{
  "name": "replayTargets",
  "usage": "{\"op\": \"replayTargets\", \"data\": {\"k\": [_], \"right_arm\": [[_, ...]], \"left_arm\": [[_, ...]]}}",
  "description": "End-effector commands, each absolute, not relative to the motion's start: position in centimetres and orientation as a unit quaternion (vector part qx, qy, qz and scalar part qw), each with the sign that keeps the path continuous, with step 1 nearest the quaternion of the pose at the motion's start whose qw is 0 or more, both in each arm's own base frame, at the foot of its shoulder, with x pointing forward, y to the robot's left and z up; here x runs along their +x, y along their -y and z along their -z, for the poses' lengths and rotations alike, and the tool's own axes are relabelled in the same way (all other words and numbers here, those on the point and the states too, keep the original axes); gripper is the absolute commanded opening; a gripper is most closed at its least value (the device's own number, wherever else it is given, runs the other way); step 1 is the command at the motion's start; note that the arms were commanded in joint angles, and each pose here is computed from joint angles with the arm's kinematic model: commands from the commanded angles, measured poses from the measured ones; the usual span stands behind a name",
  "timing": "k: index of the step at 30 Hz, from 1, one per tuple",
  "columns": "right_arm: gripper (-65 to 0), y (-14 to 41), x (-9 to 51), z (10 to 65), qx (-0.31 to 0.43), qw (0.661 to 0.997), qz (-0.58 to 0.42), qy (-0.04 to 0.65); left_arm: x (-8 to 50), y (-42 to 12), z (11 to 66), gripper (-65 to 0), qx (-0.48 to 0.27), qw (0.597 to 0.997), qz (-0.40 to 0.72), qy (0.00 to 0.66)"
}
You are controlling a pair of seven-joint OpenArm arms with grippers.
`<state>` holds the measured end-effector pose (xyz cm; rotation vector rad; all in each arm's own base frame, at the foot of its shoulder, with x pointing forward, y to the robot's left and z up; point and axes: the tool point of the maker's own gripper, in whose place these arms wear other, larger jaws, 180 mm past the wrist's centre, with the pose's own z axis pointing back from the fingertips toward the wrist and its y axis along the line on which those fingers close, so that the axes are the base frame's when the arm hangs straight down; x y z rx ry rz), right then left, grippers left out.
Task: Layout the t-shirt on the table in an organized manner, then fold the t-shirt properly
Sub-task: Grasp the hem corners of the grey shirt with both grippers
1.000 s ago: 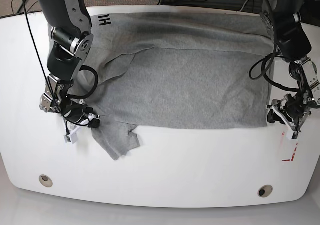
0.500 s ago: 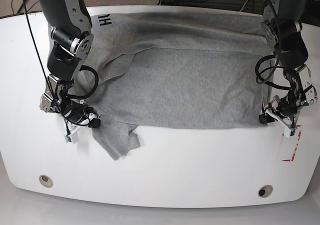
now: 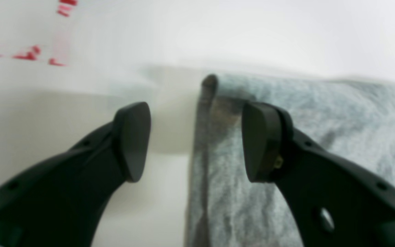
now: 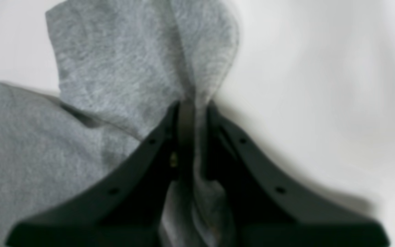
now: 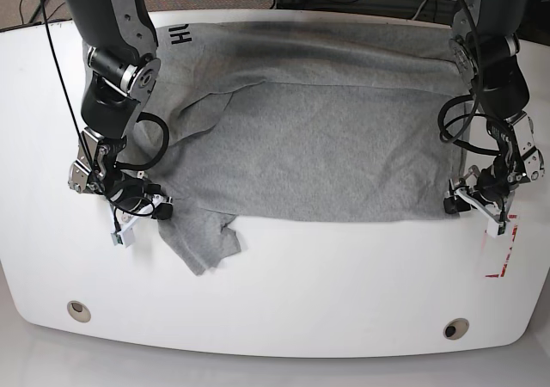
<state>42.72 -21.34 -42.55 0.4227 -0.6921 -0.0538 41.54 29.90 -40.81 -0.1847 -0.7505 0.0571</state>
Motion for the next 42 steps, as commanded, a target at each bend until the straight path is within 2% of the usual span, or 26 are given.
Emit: {"op": "replayTargets", "data": {"k": [1, 6, 9, 15, 18, 22, 27, 42], "right_arm": [[-60.2, 22.2, 43.3, 41.6, 0.196, 0.919, 0.022, 0.340], [-60.2, 22.2, 43.3, 41.6, 0.196, 0.919, 0.022, 0.340], [-60.4, 22.2, 43.3, 41.6, 0.196, 0.919, 0.022, 0.340], [-60.7, 22.3, 43.3, 41.6, 0.195, 0.920, 0.022, 0.340], [-61.0, 22.6, 43.6, 41.1, 0.190, 0.918, 0.020, 0.348], [-65.0, 22.9, 43.7, 40.5, 0.174, 0.917, 0.009, 0.358], [-65.0, 22.1, 44.3, 39.5, 0.129, 0.923, -0.066, 0.356], [-65.0, 23.0, 45.1, 34.0, 0.058, 0.913, -0.113, 0.387]], "left_arm": [[43.1, -28.6, 39.5, -25.4, -0.098, 0.919, -0.007, 0.382], [43.2, -27.6, 39.8, -26.0, -0.101, 0.921, 0.007, 0.377], [43.3, -26.7, 39.9, -30.0, -0.109, 0.920, 0.009, 0.377], [43.3, -26.5, 40.0, -49.3, -0.110, 0.920, 0.011, 0.376], [43.3, -26.5, 40.0, -54.9, -0.109, 0.920, 0.012, 0.376], [43.4, -26.5, 39.9, -57.6, -0.108, 0.920, 0.012, 0.377], [43.5, -26.5, 39.7, -62.1, -0.110, 0.918, 0.010, 0.380], [43.6, -27.6, 35.4, -62.6, -0.059, 0.900, 0.051, 0.430]]}}
